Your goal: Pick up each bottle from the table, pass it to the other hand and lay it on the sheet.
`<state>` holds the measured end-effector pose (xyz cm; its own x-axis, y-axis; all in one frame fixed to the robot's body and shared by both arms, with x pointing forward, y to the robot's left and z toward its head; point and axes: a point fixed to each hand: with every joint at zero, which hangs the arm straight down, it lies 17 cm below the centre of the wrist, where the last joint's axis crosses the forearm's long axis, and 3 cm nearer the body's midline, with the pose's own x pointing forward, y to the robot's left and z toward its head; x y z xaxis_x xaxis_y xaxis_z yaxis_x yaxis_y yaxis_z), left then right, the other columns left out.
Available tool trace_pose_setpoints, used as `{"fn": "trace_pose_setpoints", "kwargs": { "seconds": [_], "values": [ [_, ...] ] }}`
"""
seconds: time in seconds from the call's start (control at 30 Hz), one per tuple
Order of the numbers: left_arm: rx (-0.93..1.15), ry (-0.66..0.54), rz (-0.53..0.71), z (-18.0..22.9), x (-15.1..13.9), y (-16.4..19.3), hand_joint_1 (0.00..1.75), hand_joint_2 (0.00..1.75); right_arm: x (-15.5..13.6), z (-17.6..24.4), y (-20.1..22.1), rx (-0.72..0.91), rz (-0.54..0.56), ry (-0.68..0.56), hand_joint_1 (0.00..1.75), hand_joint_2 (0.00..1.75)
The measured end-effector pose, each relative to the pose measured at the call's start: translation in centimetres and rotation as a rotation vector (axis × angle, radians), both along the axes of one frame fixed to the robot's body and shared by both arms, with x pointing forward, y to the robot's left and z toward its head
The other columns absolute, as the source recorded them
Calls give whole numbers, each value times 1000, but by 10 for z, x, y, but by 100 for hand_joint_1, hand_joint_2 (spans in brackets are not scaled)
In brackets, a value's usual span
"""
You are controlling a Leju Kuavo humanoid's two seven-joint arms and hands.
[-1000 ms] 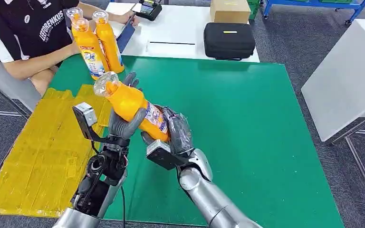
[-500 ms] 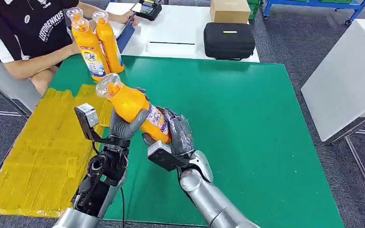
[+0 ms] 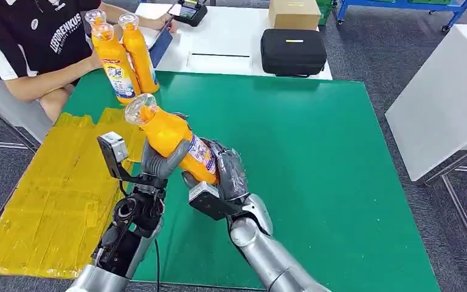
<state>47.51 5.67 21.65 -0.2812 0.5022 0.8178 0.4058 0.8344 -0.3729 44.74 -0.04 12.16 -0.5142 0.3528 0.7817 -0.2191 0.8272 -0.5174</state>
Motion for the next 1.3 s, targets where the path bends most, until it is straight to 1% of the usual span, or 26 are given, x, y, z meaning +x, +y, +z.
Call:
{"fn": "trace_pose_setpoints", "kwargs": {
  "seconds": [0.03,0.07,0.1,0.2,0.33,0.4,0.43,0.57,0.67,0.7,0.77,0.83,0.9,0.97,1.0,1.03,1.07,1.1,1.2,1.3],
  "values": [
    [-1,-2,-1,0,0,0,175,175,0,0,0,0,-1,0,175,175],
    [0,-3,-2,0,0,0,175,175,0,0,-1,1,-4,-1,7,175],
    [2,-5,-3,0,-1,-1,175,175,0,0,-2,4,-8,-3,0,175],
    [13,-13,-3,1,-1,-3,175,175,-2,1,-10,40,-34,-7,0,175],
    [83,-59,30,5,-2,-2,175,175,-11,9,-34,166,-80,25,0,175],
    [108,-80,45,8,-4,0,175,175,-18,19,-48,237,-97,27,0,175],
    [115,-86,54,9,-4,1,175,175,-22,29,-58,273,-110,13,0,0],
    [149,-105,102,10,-6,11,175,175,-34,62,-89,399,-149,-24,0,0],
    [199,-125,164,10,-6,18,175,175,-39,81,-107,536,-128,0,0,0],
    [226,-133,194,10,-5,21,175,175,-41,85,-113,569,-124,0,0,175],
    [352,-174,319,10,-2,31,175,175,-44,95,-126,623,-128,-12,0,175],
    [539,-247,473,13,-1,39,175,175,-46,101,-142,680,-147,-9,0,175],
    [732,-331,615,17,-2,43,175,175,-47,104,-155,703,-171,-14,0,175],
    [973,-480,736,22,-9,35,175,175,-47,109,-167,720,-204,-30,0,175],
    [1087,-564,757,22,-11,26,175,175,-46,112,-174,731,-217,-34,0,175],
    [1171,-621,757,19,-12,18,175,175,-46,115,-178,740,-227,-40,0,175],
    [1222,-654,753,16,-13,14,175,175,-46,117,-181,743,-231,-44,0,175],
    [1241,-661,751,13,-13,13,175,175,-46,119,-182,746,-233,-48,0,175],
    [1217,-613,757,11,-9,18,175,175,-47,123,-187,753,-239,-61,0,175],
    [1218,-598,758,9,-7,21,175,175,-47,126,-189,754,-241,-68,0,175]
  ]
}}
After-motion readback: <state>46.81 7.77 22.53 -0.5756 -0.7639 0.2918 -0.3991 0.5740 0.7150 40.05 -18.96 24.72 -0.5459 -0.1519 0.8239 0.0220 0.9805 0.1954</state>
